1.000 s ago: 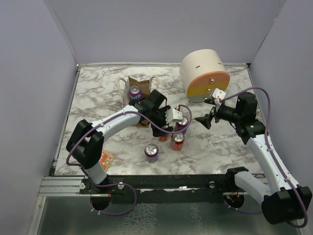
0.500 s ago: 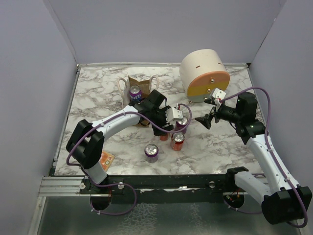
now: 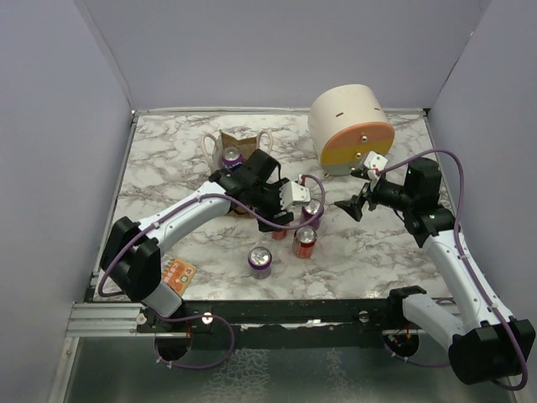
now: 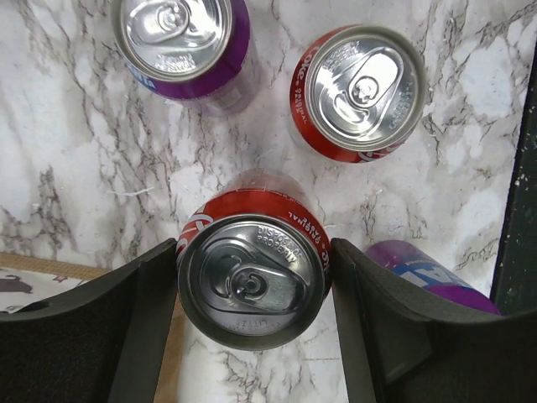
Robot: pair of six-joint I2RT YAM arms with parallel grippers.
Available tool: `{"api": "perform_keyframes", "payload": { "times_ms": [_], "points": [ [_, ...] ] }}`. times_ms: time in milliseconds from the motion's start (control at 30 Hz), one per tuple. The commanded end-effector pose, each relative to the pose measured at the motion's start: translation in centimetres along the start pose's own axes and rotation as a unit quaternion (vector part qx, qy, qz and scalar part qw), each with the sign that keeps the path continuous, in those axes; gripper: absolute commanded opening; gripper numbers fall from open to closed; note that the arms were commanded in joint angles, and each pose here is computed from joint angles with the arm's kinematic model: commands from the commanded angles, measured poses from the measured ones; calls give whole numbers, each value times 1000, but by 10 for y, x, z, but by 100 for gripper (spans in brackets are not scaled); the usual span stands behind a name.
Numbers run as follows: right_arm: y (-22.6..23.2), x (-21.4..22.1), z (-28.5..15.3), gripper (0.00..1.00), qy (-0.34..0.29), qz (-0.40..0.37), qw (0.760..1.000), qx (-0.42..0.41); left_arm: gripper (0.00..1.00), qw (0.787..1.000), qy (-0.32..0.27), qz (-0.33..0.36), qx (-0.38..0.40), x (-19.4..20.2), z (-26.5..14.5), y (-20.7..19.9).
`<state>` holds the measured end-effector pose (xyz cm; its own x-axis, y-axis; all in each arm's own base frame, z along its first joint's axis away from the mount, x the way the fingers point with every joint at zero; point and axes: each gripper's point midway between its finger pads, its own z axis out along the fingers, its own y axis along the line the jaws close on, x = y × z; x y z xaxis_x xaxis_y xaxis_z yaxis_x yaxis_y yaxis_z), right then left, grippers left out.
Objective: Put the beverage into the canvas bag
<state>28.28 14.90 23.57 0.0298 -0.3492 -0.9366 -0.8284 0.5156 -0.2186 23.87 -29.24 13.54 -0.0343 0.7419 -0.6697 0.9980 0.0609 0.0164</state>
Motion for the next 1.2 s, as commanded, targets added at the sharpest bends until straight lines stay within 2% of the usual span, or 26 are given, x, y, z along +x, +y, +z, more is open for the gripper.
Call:
{"api": "perform_keyframes", "payload": {
  "times_ms": [0,300,500,700,900,1167],
  "points": [
    [-6,8,1,100,10,1,1000,14,0,996,-55,59,-29,-50,-49,0],
    [-6,11,3,100,14,8,1000,11,0,984,-106,81,-117,-88,-130,-4],
    [-6,10,3,100,12,6,1000,11,0,967,-156,6,-203,-95,-191,24],
    [-6,9,2,100,11,3,1000,12,0,928,-201,-103,-296,-82,-238,71],
    [-6,7,1,100,9,0,1000,14,0,902,-173,-149,-367,-61,-242,111],
    [-5,5,0,100,7,-2,1000,14,0,899,-133,-167,-381,-47,-219,150]
  ]
}}
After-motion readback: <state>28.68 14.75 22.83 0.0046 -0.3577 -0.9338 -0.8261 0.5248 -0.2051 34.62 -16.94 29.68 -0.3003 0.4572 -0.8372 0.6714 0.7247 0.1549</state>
